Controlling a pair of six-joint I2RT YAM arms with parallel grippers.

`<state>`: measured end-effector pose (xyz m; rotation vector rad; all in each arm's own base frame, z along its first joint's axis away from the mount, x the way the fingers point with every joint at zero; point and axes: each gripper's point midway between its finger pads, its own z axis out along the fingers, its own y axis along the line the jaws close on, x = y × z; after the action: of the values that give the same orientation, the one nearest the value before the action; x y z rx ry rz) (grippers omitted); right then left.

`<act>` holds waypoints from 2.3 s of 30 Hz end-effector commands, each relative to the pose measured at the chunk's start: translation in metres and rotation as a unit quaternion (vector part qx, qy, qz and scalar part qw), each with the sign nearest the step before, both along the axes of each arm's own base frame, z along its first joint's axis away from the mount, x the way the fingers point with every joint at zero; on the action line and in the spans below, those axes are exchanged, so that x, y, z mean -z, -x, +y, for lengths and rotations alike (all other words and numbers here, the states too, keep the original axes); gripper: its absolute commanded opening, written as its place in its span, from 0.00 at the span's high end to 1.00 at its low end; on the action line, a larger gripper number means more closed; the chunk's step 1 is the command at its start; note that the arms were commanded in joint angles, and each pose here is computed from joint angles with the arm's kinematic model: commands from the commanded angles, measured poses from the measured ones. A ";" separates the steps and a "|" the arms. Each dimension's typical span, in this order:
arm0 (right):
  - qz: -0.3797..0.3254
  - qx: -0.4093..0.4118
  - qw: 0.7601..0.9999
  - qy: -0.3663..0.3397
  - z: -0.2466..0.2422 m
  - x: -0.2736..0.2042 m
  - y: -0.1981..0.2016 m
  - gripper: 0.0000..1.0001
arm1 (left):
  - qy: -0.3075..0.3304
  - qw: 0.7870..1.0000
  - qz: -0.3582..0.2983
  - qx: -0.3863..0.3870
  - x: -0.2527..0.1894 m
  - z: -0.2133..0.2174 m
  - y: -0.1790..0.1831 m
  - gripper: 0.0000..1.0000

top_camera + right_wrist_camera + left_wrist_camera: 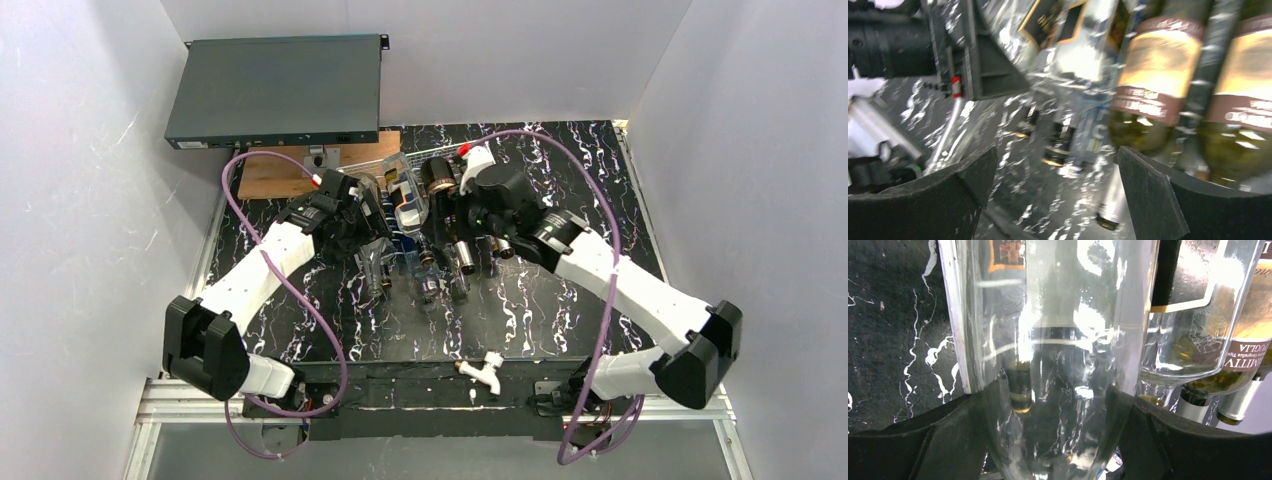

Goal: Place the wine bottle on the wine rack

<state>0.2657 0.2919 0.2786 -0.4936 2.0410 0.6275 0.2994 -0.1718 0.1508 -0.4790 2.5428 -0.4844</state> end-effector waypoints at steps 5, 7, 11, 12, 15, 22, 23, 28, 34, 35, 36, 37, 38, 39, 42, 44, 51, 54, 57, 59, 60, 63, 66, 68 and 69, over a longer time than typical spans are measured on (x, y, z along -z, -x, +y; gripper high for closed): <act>0.139 -0.079 0.981 -0.110 0.080 0.024 0.055 0.02 | -0.063 0.996 -0.004 -0.059 -0.002 0.029 -0.021 1.00; 0.142 -0.080 0.979 -0.123 0.090 0.024 0.063 0.02 | -0.061 0.996 0.001 -0.060 0.000 0.028 -0.021 1.00; 0.158 -0.078 0.974 -0.143 0.104 0.032 0.073 0.07 | -0.058 0.996 0.006 -0.060 0.003 0.026 -0.020 1.00; 0.158 -0.069 0.975 -0.140 0.106 0.036 0.072 0.08 | -0.057 0.997 0.007 -0.059 0.003 0.026 -0.020 1.00; 0.149 -0.048 0.979 -0.128 0.113 0.045 0.073 0.10 | -0.052 0.997 0.007 -0.059 0.002 0.025 -0.019 1.00; 0.157 -0.025 0.983 -0.095 0.126 0.075 0.073 0.27 | -0.044 0.997 0.007 -0.060 -0.001 0.024 -0.015 1.00; 0.154 -0.023 0.984 -0.091 0.127 0.079 0.074 0.27 | -0.045 0.997 0.007 -0.058 -0.002 0.024 -0.015 1.00; 0.156 -0.022 0.984 -0.088 0.134 0.092 0.074 0.30 | -0.049 0.997 0.009 -0.051 -0.003 0.025 -0.013 1.00; 0.173 -0.035 0.978 -0.111 0.150 0.103 0.077 0.51 | -0.047 0.999 0.013 -0.023 -0.008 0.021 -0.009 1.00; 0.170 -0.035 0.978 -0.119 0.152 0.100 0.075 0.53 | -0.045 0.999 0.013 -0.019 -0.008 0.020 -0.009 1.00; 0.169 -0.036 0.977 -0.122 0.154 0.101 0.075 0.55 | -0.042 0.999 0.014 -0.014 -0.009 0.018 -0.008 1.00; 0.170 -0.036 0.977 -0.123 0.155 0.102 0.075 0.57 | -0.040 0.999 0.015 -0.011 -0.009 0.017 -0.008 1.00; 0.170 -0.036 0.977 -0.122 0.156 0.102 0.074 0.58 | -0.038 0.999 0.016 -0.008 -0.009 0.016 -0.007 1.00; 0.169 -0.034 0.977 -0.123 0.156 0.102 0.073 0.59 | -0.037 0.999 0.017 -0.006 -0.009 0.015 -0.007 1.00; 0.164 -0.026 0.979 -0.122 0.154 0.103 0.070 0.62 | -0.034 0.999 0.018 0.000 -0.010 0.014 -0.006 1.00; 0.161 -0.019 0.979 -0.120 0.152 0.104 0.068 0.64 | -0.035 0.999 0.016 0.003 -0.012 0.014 -0.005 1.00; 0.151 -0.003 0.979 -0.133 0.150 0.100 0.062 0.75 | -0.039 0.999 0.008 0.015 -0.021 0.015 -0.005 0.64; 0.146 0.006 0.980 -0.135 0.149 0.101 0.058 0.79 | -0.052 0.998 -0.006 0.018 -0.029 0.020 -0.006 0.46; 0.144 0.011 0.980 -0.137 0.149 0.102 0.054 0.82 | -0.067 0.997 -0.014 0.022 -0.039 0.026 -0.007 0.34; 0.143 0.011 0.980 -0.139 0.150 0.102 0.054 0.83 | -0.076 0.997 -0.017 0.024 -0.046 0.030 -0.006 0.29; 0.143 0.012 0.980 -0.139 0.151 0.103 0.053 0.83 | -0.078 0.996 -0.022 0.024 -0.051 0.031 -0.005 0.22; 0.140 0.017 0.980 -0.141 0.150 0.103 0.050 0.83 | -0.090 0.995 -0.028 0.025 -0.059 0.036 -0.006 0.03; 0.139 0.025 0.979 -0.146 0.149 0.102 0.046 0.84 | -0.089 0.995 -0.016 0.038 -0.056 0.031 -0.010 0.02; 0.137 0.030 0.979 -0.150 0.148 0.101 0.044 0.84 | -0.085 0.995 -0.001 0.048 -0.047 0.025 -0.012 0.02; 0.136 0.031 0.979 -0.150 0.148 0.102 0.043 0.84 | -0.084 0.995 0.005 0.049 -0.045 0.024 -0.013 0.02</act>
<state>0.2153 0.4323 0.1580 -0.2078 2.2387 0.9457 0.3163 -0.1487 0.2029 -0.3295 2.5371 -0.3328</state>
